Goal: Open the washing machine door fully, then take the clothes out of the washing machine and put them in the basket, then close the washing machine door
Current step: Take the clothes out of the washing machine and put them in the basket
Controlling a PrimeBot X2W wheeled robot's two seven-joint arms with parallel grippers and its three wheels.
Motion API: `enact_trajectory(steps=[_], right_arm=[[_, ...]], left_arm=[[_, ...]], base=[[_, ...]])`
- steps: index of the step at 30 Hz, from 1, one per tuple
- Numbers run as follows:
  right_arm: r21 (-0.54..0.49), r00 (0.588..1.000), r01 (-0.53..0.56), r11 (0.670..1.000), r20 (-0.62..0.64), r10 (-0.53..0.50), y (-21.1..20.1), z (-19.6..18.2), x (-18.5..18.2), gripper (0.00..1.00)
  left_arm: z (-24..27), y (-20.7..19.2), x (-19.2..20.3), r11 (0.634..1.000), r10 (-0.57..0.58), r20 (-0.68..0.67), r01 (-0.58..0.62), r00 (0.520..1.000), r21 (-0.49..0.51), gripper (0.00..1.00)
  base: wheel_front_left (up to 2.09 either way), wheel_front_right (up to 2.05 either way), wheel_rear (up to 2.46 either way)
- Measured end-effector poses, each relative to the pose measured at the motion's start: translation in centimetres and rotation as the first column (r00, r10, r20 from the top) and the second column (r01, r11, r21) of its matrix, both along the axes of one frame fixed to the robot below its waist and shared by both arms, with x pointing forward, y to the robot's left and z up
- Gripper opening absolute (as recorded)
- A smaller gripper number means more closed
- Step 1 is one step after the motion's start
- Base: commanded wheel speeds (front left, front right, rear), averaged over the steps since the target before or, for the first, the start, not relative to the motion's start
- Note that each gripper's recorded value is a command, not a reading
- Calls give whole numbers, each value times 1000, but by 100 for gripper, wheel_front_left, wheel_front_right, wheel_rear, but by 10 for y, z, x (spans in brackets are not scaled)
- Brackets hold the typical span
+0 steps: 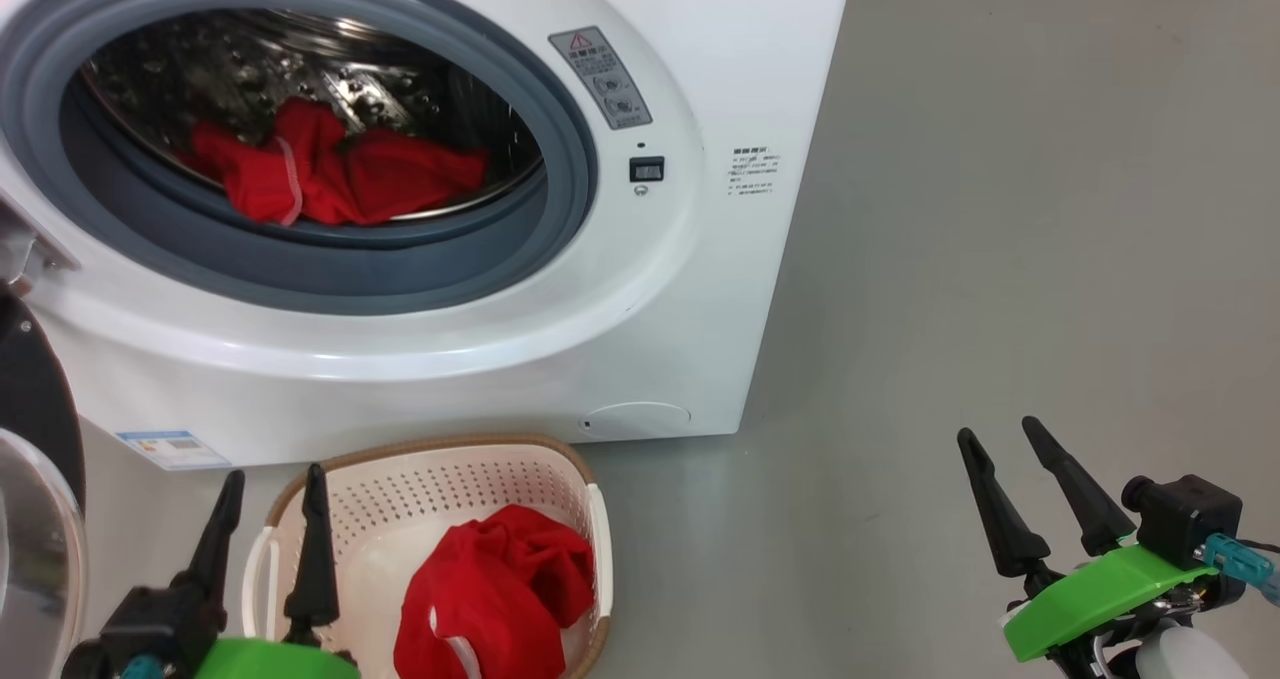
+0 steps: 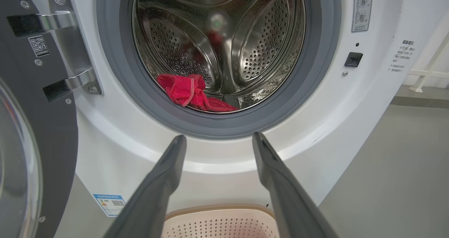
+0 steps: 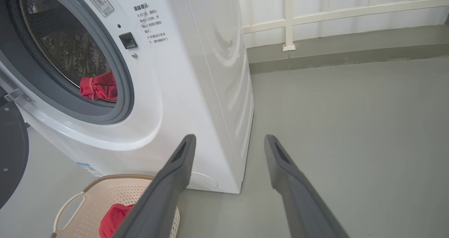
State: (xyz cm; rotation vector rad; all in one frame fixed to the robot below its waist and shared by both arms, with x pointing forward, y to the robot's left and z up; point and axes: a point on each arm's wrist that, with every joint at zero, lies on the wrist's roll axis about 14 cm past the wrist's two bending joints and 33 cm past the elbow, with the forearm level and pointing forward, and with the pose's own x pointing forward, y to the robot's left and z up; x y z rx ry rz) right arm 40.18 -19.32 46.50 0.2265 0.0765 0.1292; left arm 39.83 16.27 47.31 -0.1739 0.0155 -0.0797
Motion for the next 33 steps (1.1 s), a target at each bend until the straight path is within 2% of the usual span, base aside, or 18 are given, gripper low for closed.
enact_trajectory(steps=[6, 17, 24, 33], right_arm=[[5, 1000, 1, 1000, -14, -1, 1, -6, 5, 100], [14, 1000, -6, 1000, -22, 7, 7, -15, 31, 100], [18, 999, -8, 1000, -34, 8, 9, -25, 45, 100], [19, 999, 4, 1000, -50, -3, 7, -33, 51, 100]], left_arm=[[-14, -4, 22, 1000, -4, -42, 4, 999, -4, 100], [-10, -28, 111, 998, -58, -51, 57, 997, -17, 100], [-17, -20, 170, 997, -22, -112, 30, 993, 70, 100], [-38, -19, 208, 990, 2, -203, 26, 979, 136, 100]], base=[[0, 0, 0], [0, 0, 0], [0, 0, 0], [0, 0, 0]])
